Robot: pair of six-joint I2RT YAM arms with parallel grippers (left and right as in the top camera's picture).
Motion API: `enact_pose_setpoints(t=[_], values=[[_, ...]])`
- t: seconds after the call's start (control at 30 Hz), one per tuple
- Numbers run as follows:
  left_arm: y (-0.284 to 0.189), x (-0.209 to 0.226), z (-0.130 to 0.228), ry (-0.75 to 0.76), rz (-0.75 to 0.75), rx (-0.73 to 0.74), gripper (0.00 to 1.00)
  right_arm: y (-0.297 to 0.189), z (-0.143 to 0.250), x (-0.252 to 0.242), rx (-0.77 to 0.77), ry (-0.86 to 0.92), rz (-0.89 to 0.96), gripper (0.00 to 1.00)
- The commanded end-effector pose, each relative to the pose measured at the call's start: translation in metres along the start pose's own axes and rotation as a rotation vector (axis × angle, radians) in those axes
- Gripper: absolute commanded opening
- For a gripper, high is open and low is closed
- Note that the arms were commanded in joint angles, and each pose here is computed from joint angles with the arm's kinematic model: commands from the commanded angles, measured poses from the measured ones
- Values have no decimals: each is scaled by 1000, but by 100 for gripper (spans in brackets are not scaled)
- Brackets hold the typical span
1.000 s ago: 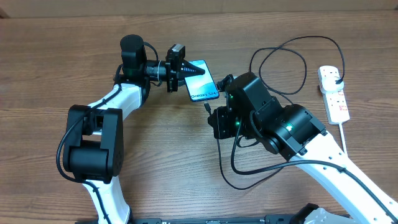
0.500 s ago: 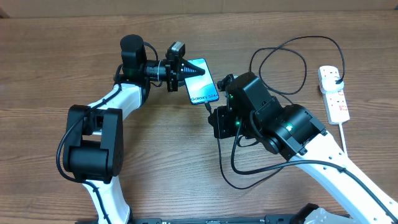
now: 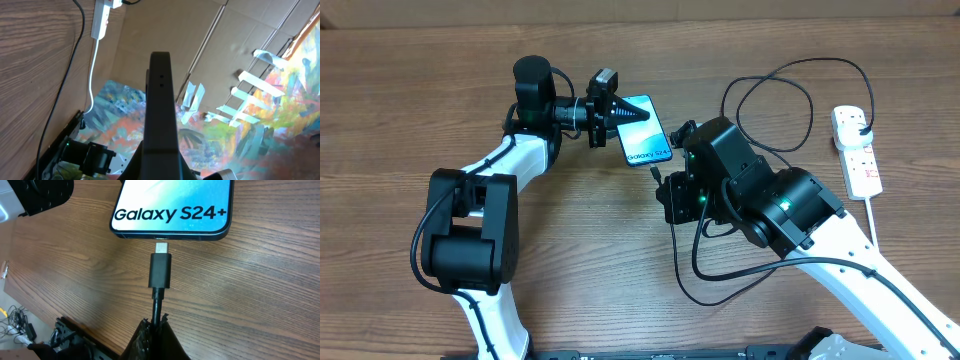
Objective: Plug charger to phone and switch on socket
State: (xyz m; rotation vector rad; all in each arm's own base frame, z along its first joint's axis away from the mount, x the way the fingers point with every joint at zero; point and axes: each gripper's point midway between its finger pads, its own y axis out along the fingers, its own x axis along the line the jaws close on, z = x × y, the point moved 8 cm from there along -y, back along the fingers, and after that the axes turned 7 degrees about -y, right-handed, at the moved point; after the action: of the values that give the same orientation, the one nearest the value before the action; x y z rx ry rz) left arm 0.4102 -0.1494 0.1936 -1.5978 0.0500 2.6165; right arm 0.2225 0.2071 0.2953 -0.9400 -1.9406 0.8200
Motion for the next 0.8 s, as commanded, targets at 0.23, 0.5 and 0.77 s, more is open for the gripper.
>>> enact_pose_setpoints(t=[0.23,0.5,0.77], values=[[3,-8,1,19,-4,17,4,2,-2,-2,-19,-13,30,4],[3,-7,3,19,-8,29,4,2,-4,-2,-32,-42,35,4],[3,-8,1,1,-2,9,4,6,-2,-3,-5,-37,42,4]])
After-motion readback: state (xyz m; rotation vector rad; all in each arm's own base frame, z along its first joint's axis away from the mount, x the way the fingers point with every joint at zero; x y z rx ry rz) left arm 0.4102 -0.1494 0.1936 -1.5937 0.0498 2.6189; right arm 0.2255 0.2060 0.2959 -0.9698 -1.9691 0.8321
